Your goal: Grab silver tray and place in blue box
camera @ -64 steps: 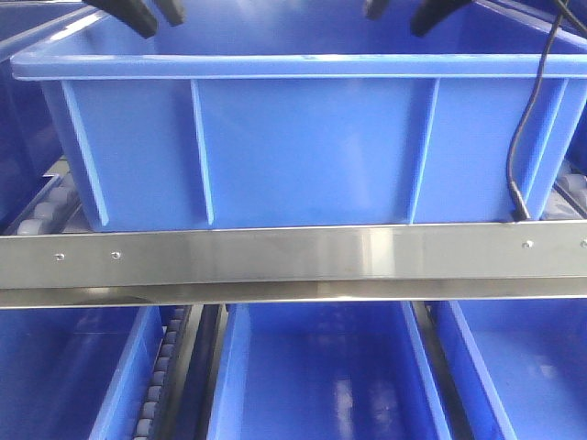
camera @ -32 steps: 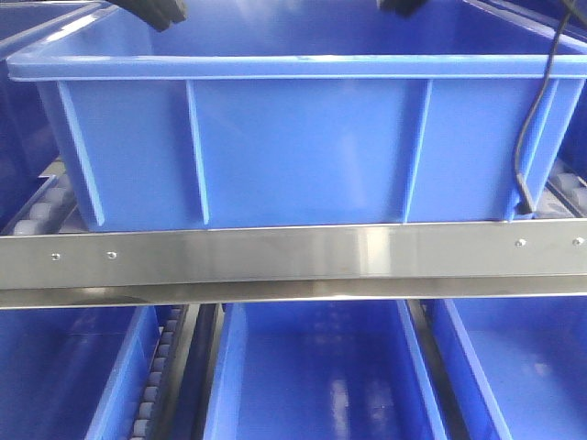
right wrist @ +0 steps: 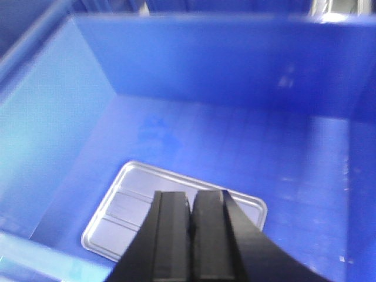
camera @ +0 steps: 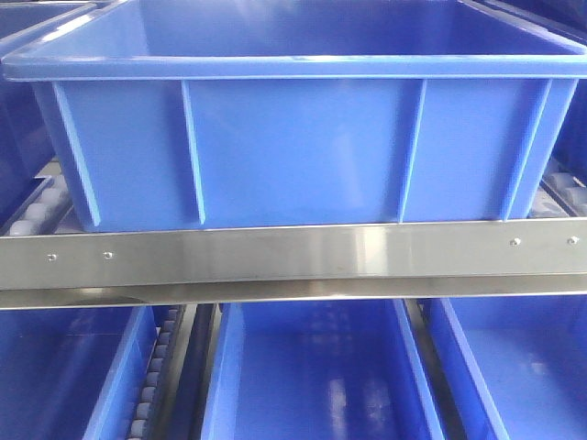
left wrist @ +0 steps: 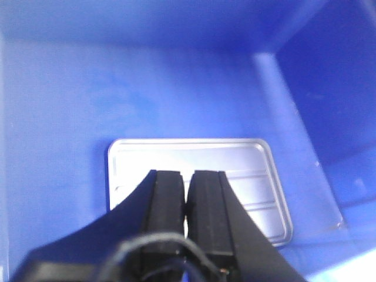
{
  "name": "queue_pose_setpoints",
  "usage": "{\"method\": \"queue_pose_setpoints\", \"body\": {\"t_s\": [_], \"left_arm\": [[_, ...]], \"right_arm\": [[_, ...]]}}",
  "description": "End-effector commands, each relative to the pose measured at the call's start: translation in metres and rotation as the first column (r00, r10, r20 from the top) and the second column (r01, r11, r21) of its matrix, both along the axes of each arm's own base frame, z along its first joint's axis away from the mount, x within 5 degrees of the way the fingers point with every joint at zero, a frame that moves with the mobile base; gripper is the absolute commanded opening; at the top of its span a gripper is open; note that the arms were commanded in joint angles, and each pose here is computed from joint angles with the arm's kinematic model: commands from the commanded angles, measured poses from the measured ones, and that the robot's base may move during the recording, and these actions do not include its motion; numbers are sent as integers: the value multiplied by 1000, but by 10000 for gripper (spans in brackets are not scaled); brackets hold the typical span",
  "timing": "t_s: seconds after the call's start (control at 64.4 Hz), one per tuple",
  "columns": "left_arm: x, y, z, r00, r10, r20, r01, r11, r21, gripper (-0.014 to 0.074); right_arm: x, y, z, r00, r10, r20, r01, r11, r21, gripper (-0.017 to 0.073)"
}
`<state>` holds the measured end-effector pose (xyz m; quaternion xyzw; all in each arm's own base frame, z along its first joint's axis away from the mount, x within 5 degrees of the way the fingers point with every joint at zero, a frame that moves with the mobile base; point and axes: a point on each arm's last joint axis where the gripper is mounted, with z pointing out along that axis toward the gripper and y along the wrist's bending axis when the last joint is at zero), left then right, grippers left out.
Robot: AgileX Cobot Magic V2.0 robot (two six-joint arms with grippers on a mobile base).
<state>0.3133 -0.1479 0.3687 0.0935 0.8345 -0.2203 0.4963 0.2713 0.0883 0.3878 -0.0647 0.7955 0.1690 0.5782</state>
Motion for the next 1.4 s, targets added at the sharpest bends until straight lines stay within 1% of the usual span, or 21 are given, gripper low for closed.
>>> {"method": "queue_pose_setpoints", "body": {"t_s": [0.0,0.062,0.186,0.233,0.295,0.341,0.419,0.481,0.512,0.636,0.761,0.885,0.962,1.381], "left_arm": [[-27,10,34,969,57,240,-31,994,-109,-4],[-42,17,26,954,83,287,-47,990,-131,-4],[-74,32,2,949,98,299,-62,990,-128,-4],[-86,38,-6,951,92,295,-61,992,-112,-5],[-103,46,-14,945,74,318,-53,996,-72,-5],[-118,54,-20,933,66,354,-50,997,-53,-5],[-138,64,-27,912,68,406,-52,997,-49,-5],[-155,72,-36,897,48,440,-44,999,-18,-5],[-163,76,-39,891,43,452,-42,999,-12,-6],[-193,91,-51,874,47,483,-38,999,-29,-6],[-218,102,-63,851,57,523,-33,998,-55,-6],[-233,110,-73,839,60,541,-28,997,-66,-6],[-239,112,-74,828,65,558,-26,997,-77,-6],[-239,112,-74,827,65,558,-26,997,-77,-6]], "right_arm": [[-22,-11,19,982,-45,183,39,999,35,50],[-35,-16,11,978,-54,202,49,998,28,50],[-63,-25,-5,973,-57,225,57,998,6,50],[-74,-29,-12,973,-55,224,57,998,-1,50],[-89,-33,-16,969,-54,242,57,998,-5,50],[-101,-37,-18,964,-55,262,57,998,1,50],[-118,-42,-25,959,-56,277,56,998,7,50],[-134,-47,-27,949,-59,308,56,998,19,50],[-142,-49,-28,944,-60,323,55,998,24,50],[-171,-57,-36,934,-51,354,42,999,32,50],[-199,-64,-45,920,-41,390,29,999,35,50],[-217,-69,-49,897,-44,440,23,998,52,50],[-223,-71,-50,888,-45,457,21,998,58,50],[-223,-71,-50,889,-45,456,20,998,58,50]]}}
